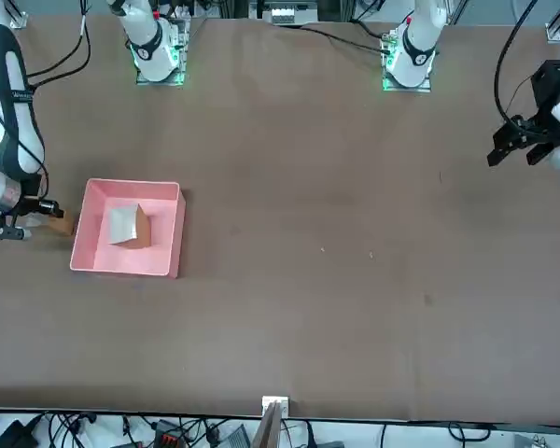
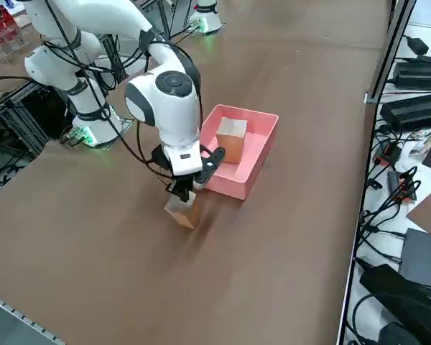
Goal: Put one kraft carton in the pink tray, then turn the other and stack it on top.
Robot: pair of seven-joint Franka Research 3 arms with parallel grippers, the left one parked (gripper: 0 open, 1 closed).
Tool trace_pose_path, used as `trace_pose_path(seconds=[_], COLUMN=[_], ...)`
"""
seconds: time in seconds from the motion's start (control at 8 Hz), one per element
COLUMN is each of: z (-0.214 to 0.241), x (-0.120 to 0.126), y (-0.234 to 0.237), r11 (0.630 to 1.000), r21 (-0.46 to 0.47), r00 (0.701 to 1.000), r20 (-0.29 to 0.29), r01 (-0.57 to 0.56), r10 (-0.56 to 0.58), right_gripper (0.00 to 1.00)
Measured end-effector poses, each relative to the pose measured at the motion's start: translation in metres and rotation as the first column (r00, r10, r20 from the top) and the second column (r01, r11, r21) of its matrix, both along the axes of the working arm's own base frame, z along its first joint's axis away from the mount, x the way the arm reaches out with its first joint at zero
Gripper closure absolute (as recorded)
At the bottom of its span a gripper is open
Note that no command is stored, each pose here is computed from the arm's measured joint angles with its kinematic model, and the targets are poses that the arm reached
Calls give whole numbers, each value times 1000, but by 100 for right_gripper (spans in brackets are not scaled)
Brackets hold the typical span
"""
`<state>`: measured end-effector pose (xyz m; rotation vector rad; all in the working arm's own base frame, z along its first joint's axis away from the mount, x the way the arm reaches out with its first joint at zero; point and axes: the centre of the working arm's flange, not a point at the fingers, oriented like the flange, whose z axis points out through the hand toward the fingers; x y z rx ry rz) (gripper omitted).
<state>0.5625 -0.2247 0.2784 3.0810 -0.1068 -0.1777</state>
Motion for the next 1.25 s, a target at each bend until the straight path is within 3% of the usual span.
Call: trace_pose_path(seconds=[0.25,0.62,1.0,1.12,1.25], z=[25,118,199,212,221], x=[1,-5,-1,6,12], y=[3,16,53,78,110], r11=[998,980,939,916,875], r21=[12,48,85,91,94], r00=[999,980,939,917,876], r20=[-7,-21,-48,-51,-45], r01=[-54,-195,-335,-391,-475], r10=[54,197,339,396,481], right_gripper=[99,99,99,99,99])
